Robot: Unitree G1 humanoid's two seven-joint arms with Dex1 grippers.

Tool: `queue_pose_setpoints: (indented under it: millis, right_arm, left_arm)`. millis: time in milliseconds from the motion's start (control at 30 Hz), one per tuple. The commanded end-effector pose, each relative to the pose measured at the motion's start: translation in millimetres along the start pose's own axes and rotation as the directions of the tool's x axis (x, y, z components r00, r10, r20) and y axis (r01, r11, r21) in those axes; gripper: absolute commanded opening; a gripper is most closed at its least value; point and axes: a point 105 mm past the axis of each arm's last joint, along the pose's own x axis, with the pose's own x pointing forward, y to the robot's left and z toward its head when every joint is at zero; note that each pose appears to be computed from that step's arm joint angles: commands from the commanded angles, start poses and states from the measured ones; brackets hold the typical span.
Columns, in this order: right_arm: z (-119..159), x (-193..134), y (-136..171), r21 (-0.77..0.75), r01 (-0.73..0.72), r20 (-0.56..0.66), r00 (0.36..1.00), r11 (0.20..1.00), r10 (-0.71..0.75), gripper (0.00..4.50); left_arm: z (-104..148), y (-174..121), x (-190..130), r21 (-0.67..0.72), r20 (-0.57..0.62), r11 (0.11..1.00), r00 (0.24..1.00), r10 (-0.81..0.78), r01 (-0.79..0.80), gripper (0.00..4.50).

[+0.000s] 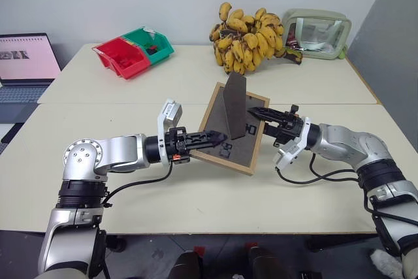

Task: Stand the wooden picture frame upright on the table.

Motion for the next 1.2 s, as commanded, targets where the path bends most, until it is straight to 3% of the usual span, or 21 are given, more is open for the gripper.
queue_pose_setpoints:
  millis: [33,267,433,500,533,600,667,733,867,933,1000,1200]
  right_arm:
    - [5.9,3.3,-23.4,-0.031,0.093,0.053,0.994,0.995,-0.091,1.52]
    - [-1.2,-6.7,-20.6,0.009,0.079,0.019,0.997,0.997,-0.080,1.30]
    - [-10.6,-8.0,-14.3,0.119,0.087,-0.029,0.996,0.989,-0.084,1.29]
    - [-25.0,0.4,-13.4,0.248,0.134,-0.111,0.988,0.959,-0.109,1.29]
    - [-32.0,6.4,-10.9,0.332,0.151,-0.153,0.983,0.931,-0.105,1.29]
    - [-43.8,14.1,-8.0,0.482,0.188,-0.213,0.973,0.856,-0.094,1.29]
    - [-49.6,27.2,-4.1,0.662,0.193,-0.218,0.974,0.724,-0.060,1.29]
    - [-56.2,47.4,1.1,0.880,0.181,-0.190,0.981,0.440,-0.023,1.29]
    - [-57.9,74.6,17.4,0.994,0.101,-0.099,0.994,-0.034,0.054,1.29]
    - [-48.7,84.3,26.7,0.977,0.024,-0.012,0.998,-0.214,0.060,1.29]
    - [-38.1,89.3,39.4,0.956,-0.036,0.063,0.994,-0.293,0.086,1.29]
    - [-11.3,92.6,74.8,0.929,-0.132,0.199,0.966,-0.347,0.164,1.29]
  left_arm:
    - [0.3,-8.2,-6.7,0.075,0.018,0.997,1.000,-0.004,0.003,2.11]
    - [20.7,-12.7,-35.4,0.129,0.154,0.988,0.986,0.062,-0.082,3.41]
    - [34.5,-14.4,-60.8,0.217,0.284,0.946,0.943,0.174,-0.240,4.36]
    - [27.0,-1.6,-78.2,0.327,0.318,0.832,0.881,0.351,-0.449,4.50]
    - [28.1,7.4,-88.1,0.353,0.372,0.743,0.814,0.447,-0.569,4.50]
    - [31.0,12.9,-98.3,0.392,0.464,0.615,0.725,0.509,-0.684,4.50]
    - [29.1,8.8,-100.3,0.453,0.526,0.509,0.680,0.510,-0.732,4.50]
    - [23.0,2.2,-95.3,0.532,0.566,0.401,0.665,0.487,-0.746,4.50]
    - [14.2,-0.7,-86.4,0.588,0.605,0.305,0.658,0.448,-0.749,4.50]
    - [13.4,-2.4,-83.8,0.600,0.622,0.275,0.654,0.430,-0.751,4.50]
    - [11.6,-2.8,-82.5,0.606,0.624,0.270,0.658,0.422,-0.748,4.50]
    - [4.3,3.7,-89.0,0.604,0.616,0.262,0.649,0.446,-0.753,4.50]
